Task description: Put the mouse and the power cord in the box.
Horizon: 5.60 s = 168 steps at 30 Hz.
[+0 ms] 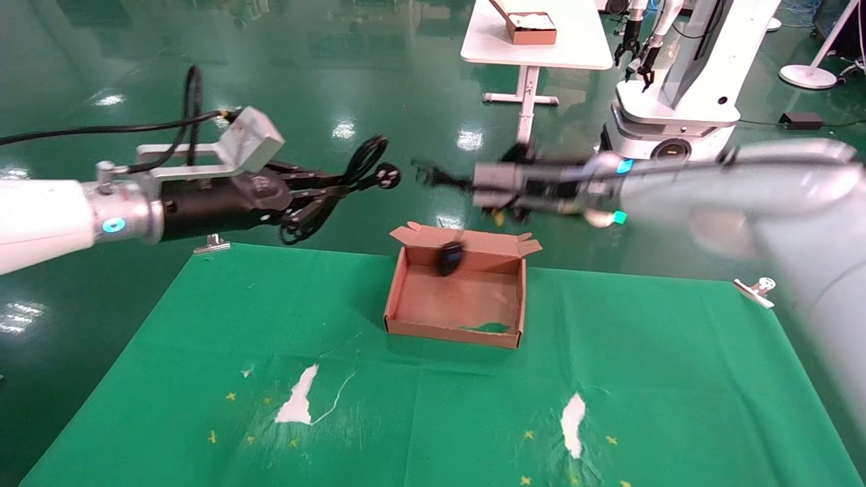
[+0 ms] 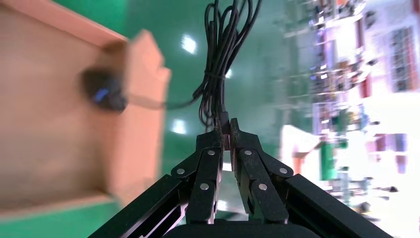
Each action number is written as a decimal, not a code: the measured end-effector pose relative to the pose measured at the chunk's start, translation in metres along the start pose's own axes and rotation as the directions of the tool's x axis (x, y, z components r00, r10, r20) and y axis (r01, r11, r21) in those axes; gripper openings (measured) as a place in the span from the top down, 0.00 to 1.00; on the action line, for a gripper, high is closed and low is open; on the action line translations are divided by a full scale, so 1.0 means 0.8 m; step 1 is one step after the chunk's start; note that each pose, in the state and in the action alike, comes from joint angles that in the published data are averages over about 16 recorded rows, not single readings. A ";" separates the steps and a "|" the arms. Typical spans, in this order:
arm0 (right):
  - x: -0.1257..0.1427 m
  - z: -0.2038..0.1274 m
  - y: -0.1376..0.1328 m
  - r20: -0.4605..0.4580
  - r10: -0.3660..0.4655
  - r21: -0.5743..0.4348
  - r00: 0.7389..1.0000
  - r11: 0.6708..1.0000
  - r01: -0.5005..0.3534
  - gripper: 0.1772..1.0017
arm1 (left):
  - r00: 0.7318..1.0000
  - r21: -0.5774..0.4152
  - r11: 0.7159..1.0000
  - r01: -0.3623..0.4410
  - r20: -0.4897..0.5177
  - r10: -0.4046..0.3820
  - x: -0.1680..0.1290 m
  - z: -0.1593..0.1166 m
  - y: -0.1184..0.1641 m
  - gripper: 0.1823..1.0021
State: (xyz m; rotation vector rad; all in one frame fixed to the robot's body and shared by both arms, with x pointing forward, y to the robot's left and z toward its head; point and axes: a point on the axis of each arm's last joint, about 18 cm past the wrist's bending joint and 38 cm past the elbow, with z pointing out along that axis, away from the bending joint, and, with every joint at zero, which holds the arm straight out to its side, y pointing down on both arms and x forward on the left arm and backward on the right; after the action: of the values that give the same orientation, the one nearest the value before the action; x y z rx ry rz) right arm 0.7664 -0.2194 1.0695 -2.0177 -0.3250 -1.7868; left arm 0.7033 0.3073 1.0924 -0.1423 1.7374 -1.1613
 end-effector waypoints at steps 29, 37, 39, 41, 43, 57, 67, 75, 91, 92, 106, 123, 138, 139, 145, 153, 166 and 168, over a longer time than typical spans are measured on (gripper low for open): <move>-0.032 -0.052 0.078 0.005 0.113 0.004 0.994 0.994 -0.113 0.83 | 0.969 -0.050 0.975 -0.216 -0.135 0.208 0.101 0.131 -0.013 0.90; 0.010 -0.149 0.105 0.005 0.052 0.121 0.999 0.991 -0.053 0.64 | 0.957 -0.075 0.961 -0.266 -0.143 0.254 0.144 0.170 -0.008 0.90; 0.013 -0.166 0.107 0.009 0.042 0.146 0.999 0.988 -0.043 0.58 | 0.952 -0.089 0.955 -0.282 -0.149 0.267 0.152 0.175 -0.006 0.90; 0.014 -0.179 0.108 0.017 0.038 0.168 0.999 0.985 -0.041 0.53 | 0.948 -0.101 0.950 -0.294 -0.155 0.277 0.159 0.180 -0.006 0.90; 0.015 -0.187 0.108 0.021 0.039 0.177 0.999 0.983 -0.042 0.47 | 0.945 -0.112 0.946 -0.304 -0.161 0.285 0.166 0.184 -0.005 0.90; 0.012 -0.193 0.105 0.033 0.042 0.200 0.999 0.979 -0.048 0.13 | 0.941 -0.140 0.938 -0.317 -0.170 0.293 0.180 0.192 -0.004 0.87; 0.002 -0.195 0.098 0.032 0.123 0.242 0.992 0.962 -0.127 0.03 | 0.962 -0.105 0.969 -0.224 -0.180 0.203 0.182 0.175 0.006 0.75; -0.017 -0.206 0.082 0.069 0.233 0.326 0.970 0.914 -0.243 0.00 | 0.975 -0.037 0.996 -0.080 -0.209 0.071 0.188 0.142 0.018 0.57; -0.056 -0.245 0.044 0.211 0.406 0.454 0.889 0.765 -0.456 0.00 | 0.950 0.116 0.981 0.156 -0.291 -0.117 0.191 0.043 0.026 0.16; -0.058 -0.248 0.041 0.222 0.413 0.460 0.883 0.754 -0.469 0.00 | 0.947 0.125 0.978 0.167 -0.297 -0.123 0.192 0.036 0.026 0.15; -0.094 -0.296 0.000 0.406 0.479 0.496 0.778 0.600 -0.628 0.00 | 0.907 0.238 0.934 0.268 -0.390 -0.161 0.198 -0.068 0.013 0.01; -0.134 -0.356 -0.051 0.623 0.464 0.444 0.630 0.454 -0.773 0.00 | 0.851 0.318 0.902 0.291 -0.518 -0.091 0.224 -0.194 -0.019 0.00; -0.139 -0.364 -0.057 0.647 0.456 0.433 0.611 0.439 -0.787 0.00 | 0.836 0.328 0.900 0.287 -0.545 -0.068 0.232 -0.218 -0.027 0.00; -0.139 -0.364 -0.057 0.647 0.457 0.433 0.611 0.439 -0.787 0.00 | 0.836 0.327 0.900 0.287 -0.544 -0.069 0.231 -0.217 -0.026 0.00; -0.138 -0.363 -0.056 0.645 0.459 0.433 0.611 0.440 -0.787 0.00 | 0.839 0.326 0.900 0.288 -0.540 -0.073 0.230 -0.214 -0.025 0.00; -0.138 -0.362 -0.055 0.643 0.461 0.432 0.612 0.441 -0.786 0.00 | 0.841 0.324 0.901 0.289 -0.536 -0.077 0.229 -0.211 -0.024 0.00; -0.138 -0.362 -0.055 0.642 0.462 0.432 0.612 0.442 -0.786 0.00 | 0.842 0.323 0.901 0.289 -0.534 -0.079 0.228 -0.209 -0.023 0.00; -0.138 -0.362 -0.055 0.641 0.462 0.432 0.612 0.442 -0.786 0.00 | 0.842 0.323 0.901 0.289 -0.534 -0.079 0.228 -0.209 -0.023 0.00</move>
State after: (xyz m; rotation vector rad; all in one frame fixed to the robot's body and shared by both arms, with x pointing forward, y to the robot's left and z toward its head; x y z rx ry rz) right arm 0.4750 -0.3020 0.9919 -1.5954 -0.2306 -0.5506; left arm 0.4763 0.2998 0.9920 0.2750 1.9236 -1.7985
